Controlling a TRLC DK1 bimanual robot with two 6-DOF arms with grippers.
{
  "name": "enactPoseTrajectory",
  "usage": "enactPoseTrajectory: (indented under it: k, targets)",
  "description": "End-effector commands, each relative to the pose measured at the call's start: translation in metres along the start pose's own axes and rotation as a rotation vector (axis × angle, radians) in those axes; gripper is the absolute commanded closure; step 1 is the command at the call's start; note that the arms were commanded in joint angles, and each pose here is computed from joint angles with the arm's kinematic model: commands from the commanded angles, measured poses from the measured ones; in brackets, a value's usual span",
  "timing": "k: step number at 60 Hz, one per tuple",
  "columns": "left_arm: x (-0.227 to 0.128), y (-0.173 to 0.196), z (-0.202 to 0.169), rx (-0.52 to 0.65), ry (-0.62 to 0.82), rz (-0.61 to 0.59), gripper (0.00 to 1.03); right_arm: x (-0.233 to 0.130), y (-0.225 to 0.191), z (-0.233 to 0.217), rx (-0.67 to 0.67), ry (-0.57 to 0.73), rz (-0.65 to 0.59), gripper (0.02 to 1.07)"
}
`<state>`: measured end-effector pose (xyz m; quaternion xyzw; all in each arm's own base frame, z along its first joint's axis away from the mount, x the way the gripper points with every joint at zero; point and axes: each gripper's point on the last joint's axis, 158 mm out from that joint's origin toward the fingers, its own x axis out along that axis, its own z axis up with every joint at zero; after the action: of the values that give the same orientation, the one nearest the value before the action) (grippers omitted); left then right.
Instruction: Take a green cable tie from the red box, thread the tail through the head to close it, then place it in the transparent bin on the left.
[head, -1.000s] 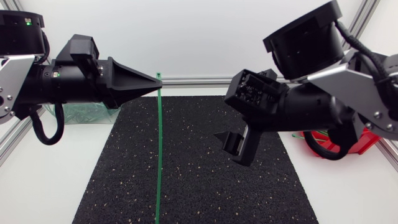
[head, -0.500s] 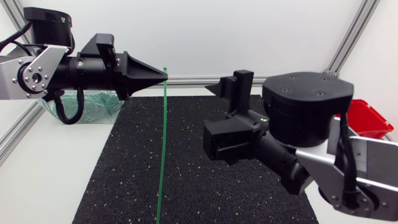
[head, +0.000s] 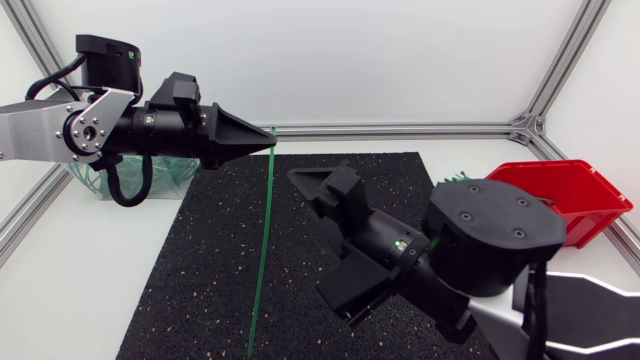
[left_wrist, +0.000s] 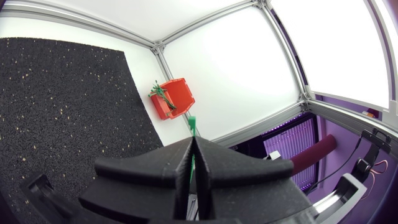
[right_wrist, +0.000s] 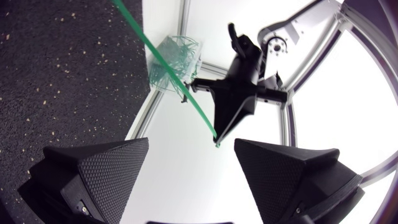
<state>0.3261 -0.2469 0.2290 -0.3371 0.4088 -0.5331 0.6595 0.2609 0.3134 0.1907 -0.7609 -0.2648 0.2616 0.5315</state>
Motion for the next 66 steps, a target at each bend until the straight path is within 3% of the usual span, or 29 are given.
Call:
enactPoseTrajectory:
  k: [1,19,31,43,66]
  targets:
    - [0.0,-0.003,0.004,0.038,0.011,-0.017,1.0,-0.002,0.018,0.016,-0.109,-0.049,0.021,0.07]
    - [0.003,0.0,-0.001,0.029,0.03,-0.01,1.0,-0.001,0.036,0.048,-0.284,-0.176,0.007,0.07]
    - [0.007,0.004,-0.006,0.021,0.042,-0.008,1.0,-0.009,0.038,0.082,-0.299,-0.293,-0.031,0.06]
    - [0.009,0.004,-0.006,0.021,0.044,-0.002,1.0,-0.026,0.028,0.106,-0.311,-0.449,-0.146,0.06]
    - [0.012,0.009,-0.004,0.009,0.047,0.011,1.0,-0.027,0.062,0.123,-0.301,-0.576,-0.089,0.05]
